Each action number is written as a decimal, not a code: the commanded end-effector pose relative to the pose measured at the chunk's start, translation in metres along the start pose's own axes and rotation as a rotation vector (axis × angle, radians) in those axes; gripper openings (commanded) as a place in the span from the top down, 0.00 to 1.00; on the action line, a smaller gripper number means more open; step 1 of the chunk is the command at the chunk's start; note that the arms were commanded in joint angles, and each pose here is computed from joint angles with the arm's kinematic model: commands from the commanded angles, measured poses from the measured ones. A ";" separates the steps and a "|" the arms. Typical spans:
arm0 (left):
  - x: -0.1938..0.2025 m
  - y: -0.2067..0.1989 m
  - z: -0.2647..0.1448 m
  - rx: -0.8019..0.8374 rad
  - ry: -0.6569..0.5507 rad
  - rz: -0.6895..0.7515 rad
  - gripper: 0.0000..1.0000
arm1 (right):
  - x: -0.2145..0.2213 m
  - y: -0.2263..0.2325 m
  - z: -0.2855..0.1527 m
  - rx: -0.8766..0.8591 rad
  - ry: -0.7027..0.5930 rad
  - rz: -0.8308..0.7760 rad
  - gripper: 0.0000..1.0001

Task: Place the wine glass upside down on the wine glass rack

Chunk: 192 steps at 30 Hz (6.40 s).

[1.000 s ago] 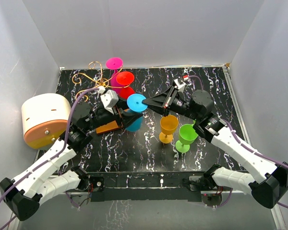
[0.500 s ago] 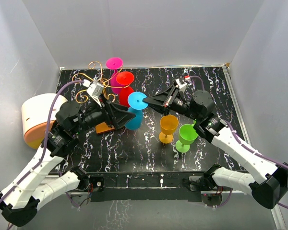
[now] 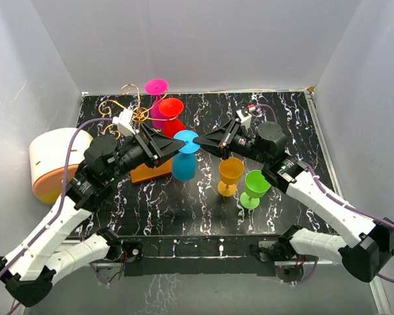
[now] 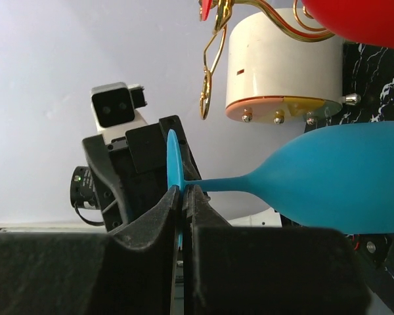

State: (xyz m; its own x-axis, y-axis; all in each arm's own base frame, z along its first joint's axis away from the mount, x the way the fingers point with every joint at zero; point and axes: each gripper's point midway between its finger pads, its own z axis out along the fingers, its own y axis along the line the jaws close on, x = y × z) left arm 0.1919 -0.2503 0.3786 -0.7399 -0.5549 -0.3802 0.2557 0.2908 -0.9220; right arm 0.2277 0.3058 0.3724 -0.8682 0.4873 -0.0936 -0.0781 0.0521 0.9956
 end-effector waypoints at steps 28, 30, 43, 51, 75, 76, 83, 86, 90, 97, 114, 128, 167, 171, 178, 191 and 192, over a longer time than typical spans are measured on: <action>-0.043 -0.018 0.030 -0.016 -0.031 -0.326 1.00 | -0.004 0.056 -0.017 -0.147 -0.059 -0.184 0.51; -0.047 -0.016 0.031 -0.036 -0.029 -0.345 1.00 | -0.008 0.058 -0.019 -0.151 -0.090 -0.197 0.45; -0.074 -0.008 0.010 -0.178 -0.169 -0.253 1.00 | -0.034 0.058 -0.037 -0.075 -0.264 -0.271 0.44; -0.088 0.004 0.005 -0.229 -0.233 -0.218 1.00 | -0.037 0.055 -0.044 -0.054 -0.296 -0.274 0.44; -0.118 0.036 -0.020 -0.323 -0.426 -0.134 1.00 | -0.043 0.036 -0.045 -0.012 -0.333 -0.272 0.45; -0.120 0.037 -0.022 -0.322 -0.442 -0.132 1.00 | -0.043 0.034 -0.045 -0.009 -0.331 -0.270 0.45; -0.124 0.045 -0.022 -0.336 -0.480 -0.154 1.00 | -0.041 0.030 -0.042 -0.019 -0.317 -0.255 0.46; -0.126 0.046 -0.020 -0.335 -0.482 -0.154 1.00 | -0.040 0.029 -0.042 -0.018 -0.314 -0.253 0.46; -0.129 0.047 -0.023 -0.345 -0.503 -0.148 1.00 | -0.040 0.029 -0.042 -0.017 -0.314 -0.254 0.46; -0.136 0.043 -0.031 -0.374 -0.524 -0.077 1.00 | -0.041 0.029 -0.042 -0.018 -0.316 -0.255 0.46; -0.134 0.035 -0.055 -0.365 -0.567 -0.082 1.00 | -0.040 0.024 -0.036 -0.008 -0.301 -0.252 0.46; -0.104 0.020 -0.055 -0.321 -0.406 -0.078 1.00 | -0.041 0.021 -0.034 -0.006 -0.299 -0.243 0.47; -0.117 0.037 -0.031 -0.462 -0.307 0.133 0.74 | -0.041 0.012 -0.039 0.023 -0.312 -0.238 0.47; -0.118 0.039 -0.037 -0.513 -0.281 0.202 0.63 | -0.041 0.010 -0.039 0.026 -0.311 -0.237 0.47; -0.113 0.047 -0.037 -0.572 -0.197 0.279 0.56 | -0.041 0.007 -0.037 0.030 -0.309 -0.232 0.47; -0.124 0.051 -0.049 -0.643 -0.207 0.391 0.59 | -0.043 0.006 -0.040 0.044 -0.323 -0.246 0.47; -0.127 0.046 -0.052 -0.643 -0.217 0.412 0.58 | -0.044 0.004 -0.040 0.059 -0.325 -0.259 0.47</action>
State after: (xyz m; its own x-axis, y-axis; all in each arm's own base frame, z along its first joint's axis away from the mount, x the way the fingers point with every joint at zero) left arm 0.2697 -0.1394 0.3648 -0.5676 -0.4641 -0.6801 -0.0082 0.8291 -0.5590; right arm 0.2435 0.2567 0.3721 -0.6616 0.6830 -0.3096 -0.1995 0.2377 0.9506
